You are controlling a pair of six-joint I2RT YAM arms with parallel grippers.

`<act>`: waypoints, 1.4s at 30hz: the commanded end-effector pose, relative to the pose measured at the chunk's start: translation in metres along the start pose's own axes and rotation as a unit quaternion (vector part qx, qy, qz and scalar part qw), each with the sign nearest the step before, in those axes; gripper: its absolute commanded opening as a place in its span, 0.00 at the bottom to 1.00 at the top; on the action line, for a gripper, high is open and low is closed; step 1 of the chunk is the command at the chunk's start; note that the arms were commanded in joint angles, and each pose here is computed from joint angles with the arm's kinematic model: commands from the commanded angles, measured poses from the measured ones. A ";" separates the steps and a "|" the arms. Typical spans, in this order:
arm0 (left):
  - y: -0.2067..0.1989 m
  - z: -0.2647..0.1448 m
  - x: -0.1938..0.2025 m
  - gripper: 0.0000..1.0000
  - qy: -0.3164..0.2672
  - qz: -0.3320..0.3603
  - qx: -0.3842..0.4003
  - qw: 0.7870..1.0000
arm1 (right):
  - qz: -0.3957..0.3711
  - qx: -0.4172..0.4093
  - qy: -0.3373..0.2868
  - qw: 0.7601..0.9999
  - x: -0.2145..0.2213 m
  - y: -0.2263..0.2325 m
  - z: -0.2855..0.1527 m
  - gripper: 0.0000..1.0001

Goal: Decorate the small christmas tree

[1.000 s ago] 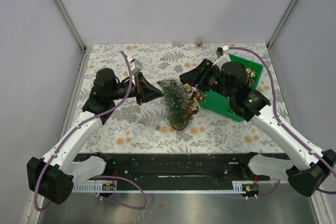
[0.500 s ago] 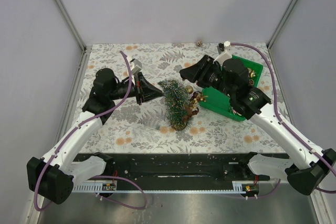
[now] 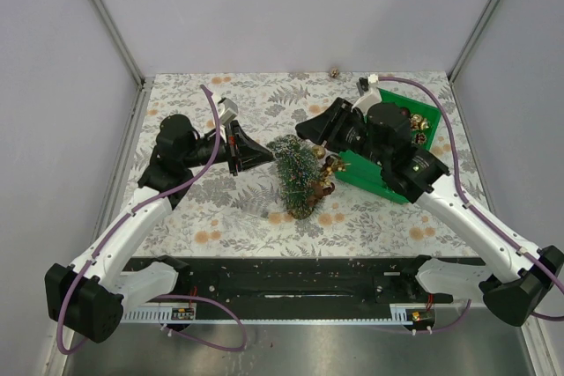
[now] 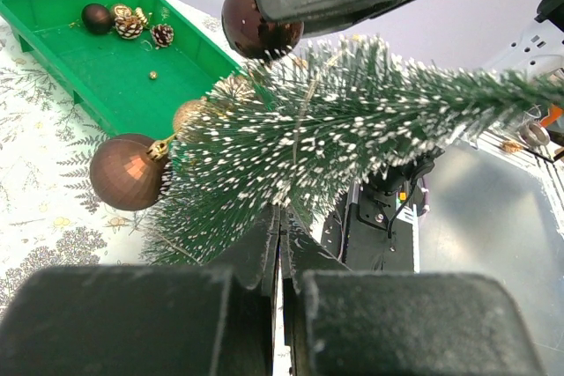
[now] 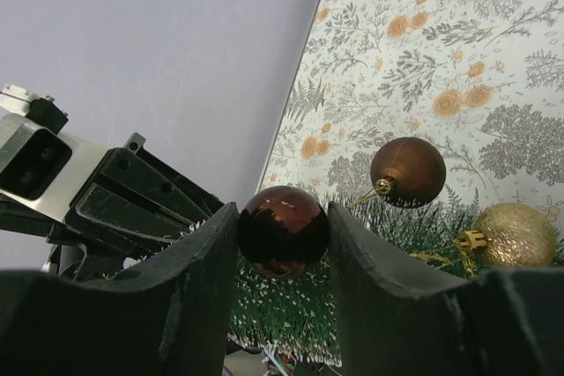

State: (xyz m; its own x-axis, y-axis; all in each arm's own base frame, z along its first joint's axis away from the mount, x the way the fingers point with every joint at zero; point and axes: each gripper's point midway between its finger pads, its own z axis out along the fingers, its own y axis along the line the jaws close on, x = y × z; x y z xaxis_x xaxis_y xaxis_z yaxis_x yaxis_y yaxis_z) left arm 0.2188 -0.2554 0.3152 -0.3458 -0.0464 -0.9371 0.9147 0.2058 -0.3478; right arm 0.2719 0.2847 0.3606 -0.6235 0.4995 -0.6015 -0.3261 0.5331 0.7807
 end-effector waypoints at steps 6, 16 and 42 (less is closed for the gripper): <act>-0.008 -0.001 -0.013 0.00 -0.024 0.031 0.011 0.999 | 0.000 -0.035 -0.006 0.999 0.002 0.024 -0.011 0.00; -0.009 -0.001 -0.012 0.00 -0.024 0.029 0.010 0.999 | -0.023 -0.011 -0.038 0.999 -0.014 0.021 -0.024 0.00; -0.009 0.001 -0.017 0.00 -0.032 0.028 0.012 0.999 | -0.017 -0.031 -0.040 0.999 -0.016 0.031 -0.032 0.00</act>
State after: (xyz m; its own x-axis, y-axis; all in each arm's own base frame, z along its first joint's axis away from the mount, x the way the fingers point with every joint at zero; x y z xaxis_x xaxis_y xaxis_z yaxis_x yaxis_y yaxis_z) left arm 0.2175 -0.2569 0.3178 -0.3485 -0.0646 -0.9351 0.9143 0.1961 -0.3543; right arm 0.2598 0.2730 0.3671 -0.5834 0.5009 -0.6393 -0.3325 0.5709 0.7507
